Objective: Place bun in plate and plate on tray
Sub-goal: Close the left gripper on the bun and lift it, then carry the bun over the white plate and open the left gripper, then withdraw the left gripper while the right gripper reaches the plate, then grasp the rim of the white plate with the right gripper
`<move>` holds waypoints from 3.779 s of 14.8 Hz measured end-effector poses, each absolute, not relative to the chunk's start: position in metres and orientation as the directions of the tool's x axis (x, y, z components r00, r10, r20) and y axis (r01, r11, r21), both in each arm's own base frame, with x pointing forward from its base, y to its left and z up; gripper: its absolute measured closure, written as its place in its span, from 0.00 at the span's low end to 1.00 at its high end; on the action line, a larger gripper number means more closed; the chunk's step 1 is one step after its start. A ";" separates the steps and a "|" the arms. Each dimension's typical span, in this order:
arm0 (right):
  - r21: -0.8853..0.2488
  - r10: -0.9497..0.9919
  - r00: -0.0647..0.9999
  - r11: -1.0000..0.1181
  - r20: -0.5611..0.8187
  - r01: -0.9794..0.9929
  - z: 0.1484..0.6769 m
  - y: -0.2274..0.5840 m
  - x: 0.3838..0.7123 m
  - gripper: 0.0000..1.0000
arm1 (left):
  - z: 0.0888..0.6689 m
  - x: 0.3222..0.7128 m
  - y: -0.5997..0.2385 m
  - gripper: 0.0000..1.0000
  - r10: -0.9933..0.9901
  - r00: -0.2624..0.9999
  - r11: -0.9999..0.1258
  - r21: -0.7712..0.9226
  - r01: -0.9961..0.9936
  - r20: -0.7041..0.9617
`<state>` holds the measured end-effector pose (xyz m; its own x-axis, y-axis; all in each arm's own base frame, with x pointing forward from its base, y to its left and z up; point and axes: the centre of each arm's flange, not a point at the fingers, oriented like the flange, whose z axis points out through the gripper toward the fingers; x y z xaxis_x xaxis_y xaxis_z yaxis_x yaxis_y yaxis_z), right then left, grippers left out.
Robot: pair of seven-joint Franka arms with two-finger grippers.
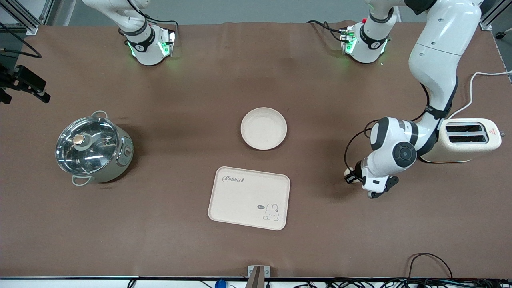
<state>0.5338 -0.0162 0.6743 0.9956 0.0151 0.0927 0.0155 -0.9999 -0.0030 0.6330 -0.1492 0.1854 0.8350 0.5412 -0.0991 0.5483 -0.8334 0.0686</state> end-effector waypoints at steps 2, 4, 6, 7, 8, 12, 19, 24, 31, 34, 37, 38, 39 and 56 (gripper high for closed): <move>-0.003 0.015 0.996 -1.000 0.093 0.016 0.674 -0.016 0.534 0.00 | 0.194 0.626 -0.179 0.65 0.563 0.818 -0.819 0.051 0.572 -0.121; -0.003 0.015 0.996 -1.000 0.093 0.016 0.674 -0.016 0.534 0.00 | 0.216 0.611 -0.235 0.65 0.587 0.798 -0.804 0.014 0.594 -0.136; -0.003 0.015 0.996 -1.000 0.093 0.016 0.674 -0.016 0.534 0.00 | 0.240 0.581 -0.304 0.64 0.607 0.783 -0.792 -0.019 0.611 -0.134; -0.003 0.015 0.996 -1.000 0.093 0.016 0.674 -0.016 0.534 0.00 | 0.246 0.562 -0.338 0.64 0.618 0.776 -0.784 -0.030 0.620 -0.130; -0.003 0.015 0.996 -1.000 0.093 0.016 0.674 -0.016 0.534 0.00 | 0.248 0.541 -0.370 0.63 0.629 0.767 -0.776 -0.040 0.630 -0.126; -0.012 0.016 0.996 -1.000 0.092 0.017 0.674 -0.015 0.534 0.00 | 0.242 0.480 -0.444 0.61 0.638 0.761 -0.770 -0.070 0.635 -0.120; -0.038 0.097 0.994 -0.994 0.046 0.099 0.655 0.030 0.541 0.00 | 0.197 0.410 -0.508 0.53 0.638 0.759 -0.770 -0.086 0.633 -0.128; -0.085 0.192 0.967 -0.980 -0.170 0.180 0.542 0.077 0.581 0.00 | 0.198 0.421 -0.508 0.05 0.673 0.730 -0.739 -0.059 0.671 -0.121; -0.358 0.020 0.977 -0.932 -0.210 -0.058 0.376 0.174 0.575 0.00 | 0.368 0.548 -0.425 0.00 0.744 0.667 -0.668 0.046 0.743 0.036; -0.393 -0.022 0.971 -0.912 -0.237 -0.117 0.296 0.244 0.543 0.00 | 0.422 0.606 -0.355 0.00 0.723 0.685 -0.690 0.083 0.719 0.086; -0.382 -0.046 0.972 -0.914 -0.229 -0.133 0.250 0.290 0.521 0.00 | 0.449 0.638 -0.279 0.00 0.631 0.768 -0.775 0.051 0.630 0.110; -0.383 -0.064 0.973 -0.912 -0.220 -0.146 0.235 0.301 0.513 0.00 | 0.458 0.644 -0.257 0.00 0.597 0.793 -0.801 0.042 0.597 0.117; -0.386 -0.081 0.972 -0.908 -0.220 -0.163 0.220 0.312 0.505 0.00 | 0.468 0.649 -0.237 0.00 0.572 0.811 -0.819 0.041 0.572 0.127; -0.402 -0.124 0.967 -0.892 -0.222 -0.207 0.173 0.383 0.451 0.96 | 0.522 0.651 -0.129 0.00 0.247 0.962 -0.966 -0.055 0.255 0.116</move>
<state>0.4507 0.3827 0.1732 0.9671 -0.1243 -0.2222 -0.2070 -0.8920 -0.4019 0.6506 -0.1291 0.5218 0.9620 0.2470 0.1164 0.2545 -0.9655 -0.0550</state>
